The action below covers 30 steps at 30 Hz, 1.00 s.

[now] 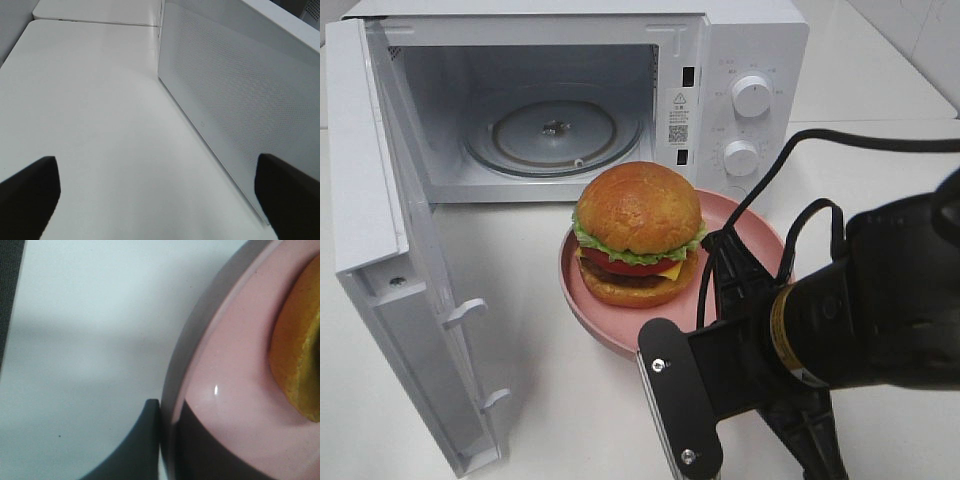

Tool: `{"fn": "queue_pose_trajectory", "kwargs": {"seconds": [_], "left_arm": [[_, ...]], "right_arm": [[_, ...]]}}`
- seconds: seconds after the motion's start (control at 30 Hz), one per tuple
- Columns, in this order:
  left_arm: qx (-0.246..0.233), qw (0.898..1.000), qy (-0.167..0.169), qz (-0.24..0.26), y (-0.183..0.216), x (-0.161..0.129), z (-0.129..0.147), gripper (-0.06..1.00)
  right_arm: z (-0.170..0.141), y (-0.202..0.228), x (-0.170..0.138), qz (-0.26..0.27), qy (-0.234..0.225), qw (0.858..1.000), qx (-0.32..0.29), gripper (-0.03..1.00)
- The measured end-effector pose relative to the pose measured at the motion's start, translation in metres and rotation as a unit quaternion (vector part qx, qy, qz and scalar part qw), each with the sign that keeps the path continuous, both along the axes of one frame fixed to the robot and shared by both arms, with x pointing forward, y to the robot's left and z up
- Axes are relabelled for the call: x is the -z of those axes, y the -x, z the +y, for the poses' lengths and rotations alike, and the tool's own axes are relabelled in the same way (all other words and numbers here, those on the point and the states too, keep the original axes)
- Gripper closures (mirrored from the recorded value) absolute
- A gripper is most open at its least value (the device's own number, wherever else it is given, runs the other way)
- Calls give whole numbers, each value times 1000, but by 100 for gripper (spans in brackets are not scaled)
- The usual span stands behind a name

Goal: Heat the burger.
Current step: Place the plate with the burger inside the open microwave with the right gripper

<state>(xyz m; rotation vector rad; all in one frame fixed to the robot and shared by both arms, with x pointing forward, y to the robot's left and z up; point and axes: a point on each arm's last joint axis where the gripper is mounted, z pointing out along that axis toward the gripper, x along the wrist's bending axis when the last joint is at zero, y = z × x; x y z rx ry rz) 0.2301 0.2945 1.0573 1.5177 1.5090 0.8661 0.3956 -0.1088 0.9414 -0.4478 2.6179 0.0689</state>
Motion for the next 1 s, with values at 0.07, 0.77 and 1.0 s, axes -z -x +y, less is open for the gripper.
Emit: {"fn": "queue_pose_trajectory", "kwargs": {"seconds": [0.07, 0.77, 1.0], "left_arm": [[0, 1000, 0, 0, 0, 0, 0, -3], [0, 1000, 0, 0, 0, 0, 0, -3], [0, 1000, 0, 0, 0, 0, 0, -3]], "right_arm": [[0, -4, -3, 5, 4, 1000, -14, 92], [-20, -39, -10, 43, -4, 993, -109, 92], [-19, -44, -12, 18, -13, 991, -131, 92]]}}
